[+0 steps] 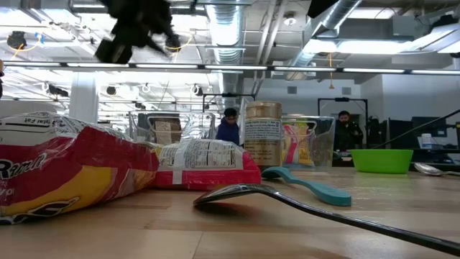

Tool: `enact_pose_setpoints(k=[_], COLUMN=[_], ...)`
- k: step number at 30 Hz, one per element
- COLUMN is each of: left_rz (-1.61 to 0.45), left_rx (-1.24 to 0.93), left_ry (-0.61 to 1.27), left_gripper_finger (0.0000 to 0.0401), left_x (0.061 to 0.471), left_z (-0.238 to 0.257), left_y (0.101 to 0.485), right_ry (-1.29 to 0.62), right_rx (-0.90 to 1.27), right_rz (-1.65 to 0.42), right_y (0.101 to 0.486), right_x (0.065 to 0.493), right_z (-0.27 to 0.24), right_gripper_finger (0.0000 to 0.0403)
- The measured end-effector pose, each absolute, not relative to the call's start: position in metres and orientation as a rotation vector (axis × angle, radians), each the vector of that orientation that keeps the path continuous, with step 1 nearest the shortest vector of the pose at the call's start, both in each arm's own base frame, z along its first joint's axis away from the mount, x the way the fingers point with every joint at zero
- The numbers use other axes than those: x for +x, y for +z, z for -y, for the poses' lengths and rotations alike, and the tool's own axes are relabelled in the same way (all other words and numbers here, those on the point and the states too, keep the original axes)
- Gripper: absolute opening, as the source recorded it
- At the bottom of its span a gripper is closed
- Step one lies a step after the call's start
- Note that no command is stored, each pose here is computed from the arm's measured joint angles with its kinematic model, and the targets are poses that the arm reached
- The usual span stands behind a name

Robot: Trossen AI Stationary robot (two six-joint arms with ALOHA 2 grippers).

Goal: Pick & Place Food Item
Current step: Put the light green seasoning bottle into the left transparent bin

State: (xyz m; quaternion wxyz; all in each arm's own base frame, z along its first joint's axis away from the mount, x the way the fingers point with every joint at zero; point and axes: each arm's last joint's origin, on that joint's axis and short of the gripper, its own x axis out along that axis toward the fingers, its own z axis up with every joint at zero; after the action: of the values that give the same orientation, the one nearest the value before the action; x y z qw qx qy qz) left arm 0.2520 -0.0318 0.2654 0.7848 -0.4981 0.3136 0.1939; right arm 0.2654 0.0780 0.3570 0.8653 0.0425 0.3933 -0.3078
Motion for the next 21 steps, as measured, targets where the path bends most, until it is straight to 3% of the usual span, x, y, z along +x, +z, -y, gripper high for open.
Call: enact_pose_setpoints(k=[11, 21], left_rz=[-0.962, -0.968], left_rx=[-1.071, -1.076], left_ry=[0.686, 0.693], left_gripper_finger=[0.0085, 0.0085], left_x=[0.266, 0.270], left_z=[0.034, 0.035], left_y=[0.207, 0.201], right_ry=[-0.645, -0.645], right_rx=[0.089, 0.089], right_rz=[-0.824, -0.824], right_y=[0.357, 0.357], right_x=[0.265, 0.265], right_z=[-0.078, -0.078], right_gripper_finger=[0.0000, 0.0000])
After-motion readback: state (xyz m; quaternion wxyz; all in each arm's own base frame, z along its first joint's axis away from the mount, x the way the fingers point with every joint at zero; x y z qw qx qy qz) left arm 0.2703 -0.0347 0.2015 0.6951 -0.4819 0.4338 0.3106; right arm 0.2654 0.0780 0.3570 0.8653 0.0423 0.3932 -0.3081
